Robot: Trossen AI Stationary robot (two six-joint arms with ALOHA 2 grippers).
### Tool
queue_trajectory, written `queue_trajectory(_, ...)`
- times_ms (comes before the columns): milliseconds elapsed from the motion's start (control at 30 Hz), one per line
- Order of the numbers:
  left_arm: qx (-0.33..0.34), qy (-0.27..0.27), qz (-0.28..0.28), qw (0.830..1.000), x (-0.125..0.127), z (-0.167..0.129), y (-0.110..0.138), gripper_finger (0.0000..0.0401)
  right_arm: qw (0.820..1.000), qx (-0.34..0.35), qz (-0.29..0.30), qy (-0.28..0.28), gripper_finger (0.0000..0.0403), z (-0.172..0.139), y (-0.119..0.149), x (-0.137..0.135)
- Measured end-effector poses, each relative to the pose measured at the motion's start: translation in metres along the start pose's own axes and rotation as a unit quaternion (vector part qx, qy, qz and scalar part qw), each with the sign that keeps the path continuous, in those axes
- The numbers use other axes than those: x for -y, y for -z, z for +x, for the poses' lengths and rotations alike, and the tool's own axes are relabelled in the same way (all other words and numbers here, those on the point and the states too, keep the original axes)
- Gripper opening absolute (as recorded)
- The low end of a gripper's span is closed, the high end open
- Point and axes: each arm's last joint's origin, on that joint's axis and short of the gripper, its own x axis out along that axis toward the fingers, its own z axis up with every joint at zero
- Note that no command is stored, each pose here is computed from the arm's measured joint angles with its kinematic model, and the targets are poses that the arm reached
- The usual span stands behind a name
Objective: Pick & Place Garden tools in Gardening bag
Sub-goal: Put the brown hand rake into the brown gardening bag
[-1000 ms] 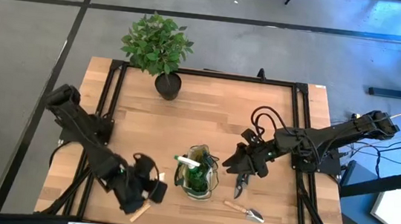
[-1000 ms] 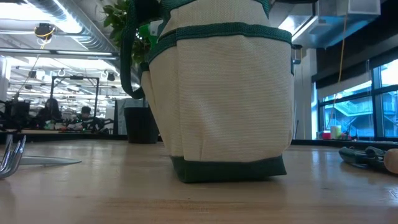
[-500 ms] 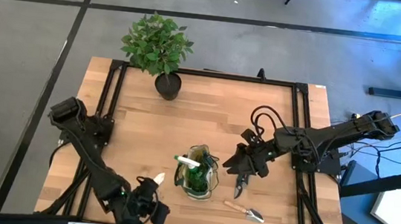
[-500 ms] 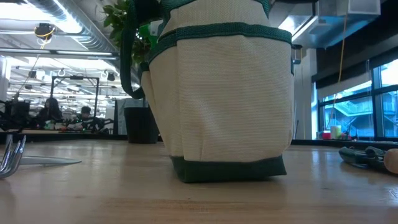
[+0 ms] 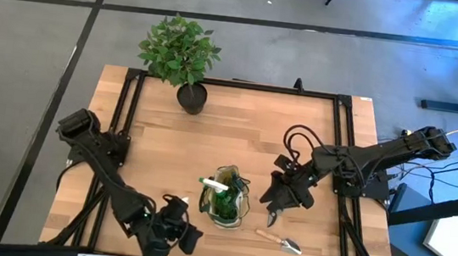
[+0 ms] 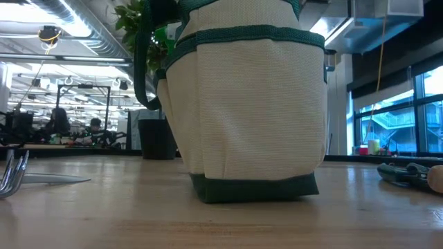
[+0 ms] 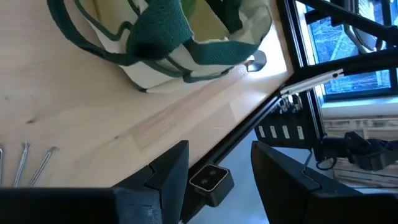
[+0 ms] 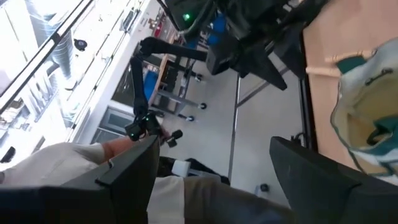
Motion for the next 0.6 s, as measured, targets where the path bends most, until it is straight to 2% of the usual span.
queue_trajectory(100, -0.013, -0.007, 0.015, 1.000, -0.001, 0.001, 0.000, 0.0168, 1.000, -0.005, 0.008, 0.007, 0.0307, 0.000, 0.001, 0.002)
queue_trajectory(200, -0.019, -0.008, 0.065, 0.998, 0.002, -0.001, -0.001, 0.0168, 1.000, -0.009, 0.011, 0.013, 0.0307, 0.000, 0.002, 0.003)
queue_trajectory(300, -0.019, -0.012, 0.087, 0.996, 0.009, -0.006, -0.004, 0.0167, 1.000, -0.013, 0.016, 0.021, 0.0307, 0.000, 0.003, 0.004)
queue_trajectory(467, -0.020, -0.022, 0.132, 0.991, 0.025, -0.017, -0.012, 0.0148, 1.000, -0.014, 0.013, 0.022, 0.0307, 0.000, 0.003, 0.005)
queue_trajectory(600, -0.046, -0.022, 0.171, 0.984, 0.032, -0.023, -0.013, 0.0132, 1.000, -0.014, 0.010, 0.022, 0.0307, 0.000, 0.003, 0.005)
